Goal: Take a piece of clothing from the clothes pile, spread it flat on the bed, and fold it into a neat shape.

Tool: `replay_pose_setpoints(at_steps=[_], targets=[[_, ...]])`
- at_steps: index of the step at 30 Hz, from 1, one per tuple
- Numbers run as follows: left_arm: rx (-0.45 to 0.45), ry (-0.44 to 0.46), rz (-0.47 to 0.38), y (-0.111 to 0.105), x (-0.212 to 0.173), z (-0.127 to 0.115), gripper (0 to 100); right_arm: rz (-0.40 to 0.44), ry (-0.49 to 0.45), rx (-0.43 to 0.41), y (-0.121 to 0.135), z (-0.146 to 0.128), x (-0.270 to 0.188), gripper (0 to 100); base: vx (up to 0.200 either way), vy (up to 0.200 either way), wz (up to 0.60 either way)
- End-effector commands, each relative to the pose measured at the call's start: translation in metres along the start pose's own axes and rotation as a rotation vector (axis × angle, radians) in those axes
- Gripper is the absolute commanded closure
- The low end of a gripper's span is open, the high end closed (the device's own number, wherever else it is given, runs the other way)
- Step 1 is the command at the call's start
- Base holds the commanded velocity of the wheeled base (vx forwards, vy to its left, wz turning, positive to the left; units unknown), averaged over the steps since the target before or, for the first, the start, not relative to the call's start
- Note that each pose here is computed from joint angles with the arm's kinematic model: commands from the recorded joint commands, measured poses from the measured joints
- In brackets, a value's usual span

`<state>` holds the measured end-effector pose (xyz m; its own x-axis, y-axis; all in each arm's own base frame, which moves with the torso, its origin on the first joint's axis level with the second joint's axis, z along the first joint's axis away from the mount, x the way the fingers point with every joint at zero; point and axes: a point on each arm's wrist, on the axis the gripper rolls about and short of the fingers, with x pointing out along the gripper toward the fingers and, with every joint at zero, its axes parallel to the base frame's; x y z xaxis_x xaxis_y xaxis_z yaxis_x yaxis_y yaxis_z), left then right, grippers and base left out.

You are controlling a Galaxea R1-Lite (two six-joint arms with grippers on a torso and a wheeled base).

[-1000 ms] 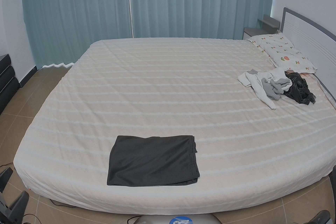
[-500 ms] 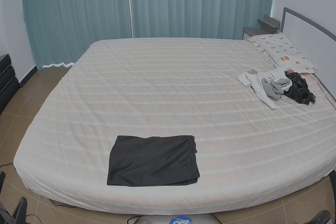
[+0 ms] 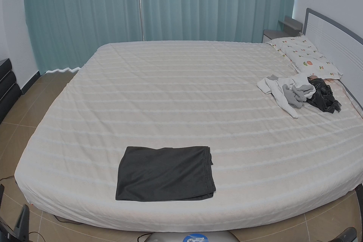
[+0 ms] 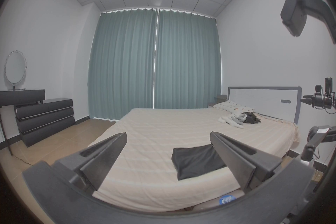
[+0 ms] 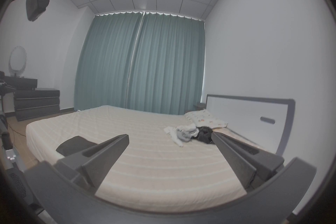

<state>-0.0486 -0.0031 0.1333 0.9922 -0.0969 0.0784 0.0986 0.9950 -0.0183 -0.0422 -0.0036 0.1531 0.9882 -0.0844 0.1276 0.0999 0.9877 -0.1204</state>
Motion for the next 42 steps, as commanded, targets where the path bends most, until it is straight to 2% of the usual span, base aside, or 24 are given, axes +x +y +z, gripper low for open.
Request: replay_pose_setpoints(at_steps=[1,7,8,9,10,11,12,13,15,16,18,20,21,25,38,42], targets=[[0.004,0.108,-0.038,0.003,0.015,-0.048,0,0.108,0.122,0.111,0.015,-0.078,0.009,0,0.000,0.000,0.00],[0.021,0.112,-0.005,0.004,0.016,-0.051,0,0.116,0.129,0.111,0.015,-0.078,0.009,0,0.000,0.000,0.00],[0.033,0.113,0.076,0.005,0.016,-0.051,0,0.116,0.128,0.111,0.015,-0.078,0.009,0,0.000,0.000,0.00],[0.038,0.115,0.111,0.006,0.016,-0.052,0,0.119,0.128,0.111,0.015,-0.078,0.009,0,0.000,0.000,0.00],[0.038,0.115,0.111,0.006,0.016,-0.052,0,0.119,0.128,0.111,0.015,-0.078,0.009,0,0.000,0.000,0.00],[0.096,0.113,0.310,0.011,0.016,-0.053,0,0.119,0.128,0.111,0.015,-0.078,0.009,0,0.000,0.000,0.00],[0.115,0.107,0.350,0.012,0.016,-0.052,0,0.119,0.128,0.110,0.015,-0.078,0.009,0,0.000,0.000,0.00],[0.158,0.092,0.438,0.014,0.016,-0.051,0,0.119,0.129,0.110,0.015,-0.079,0.009,0,0.000,0.000,0.00],[0.142,0.062,0.416,0.013,0.018,-0.053,0,0.119,0.128,0.110,0.015,-0.078,0.009,0,0.000,0.000,0.00],[0.125,0.040,0.368,0.012,0.019,-0.053,0,0.119,0.127,0.108,0.015,-0.078,0.009,0,0.000,0.000,0.00],[0.075,0.026,0.209,0.009,0.021,-0.054,0,0.119,0.127,0.108,0.015,-0.078,0.009,0,0.000,0.000,0.00],[0.049,0.039,0.114,0.007,0.021,-0.055,0,0.119,0.127,0.107,0.015,-0.078,0.009,0,0.000,0.000,0.00],[0.052,0.065,0.094,0.007,0.021,-0.058,0,0.119,0.127,0.108,0.015,-0.078,0.009,0,0.000,0.000,0.00],[0.051,0.097,0.081,0.007,0.022,-0.059,0,0.118,0.128,0.117,0.015,-0.078,0.009,0,0.000,0.000,0.00],[0.060,0.079,0.092,0.007,0.021,-0.060,0,0.117,0.127,0.119,0.015,-0.078,0.009,0,0.000,0.000,0.00],[0.034,0.081,0.096,0.007,0.021,-0.060,0,0.117,0.128,0.119,0.015,-0.078,0.009,0,0.000,0.000,0.00]])
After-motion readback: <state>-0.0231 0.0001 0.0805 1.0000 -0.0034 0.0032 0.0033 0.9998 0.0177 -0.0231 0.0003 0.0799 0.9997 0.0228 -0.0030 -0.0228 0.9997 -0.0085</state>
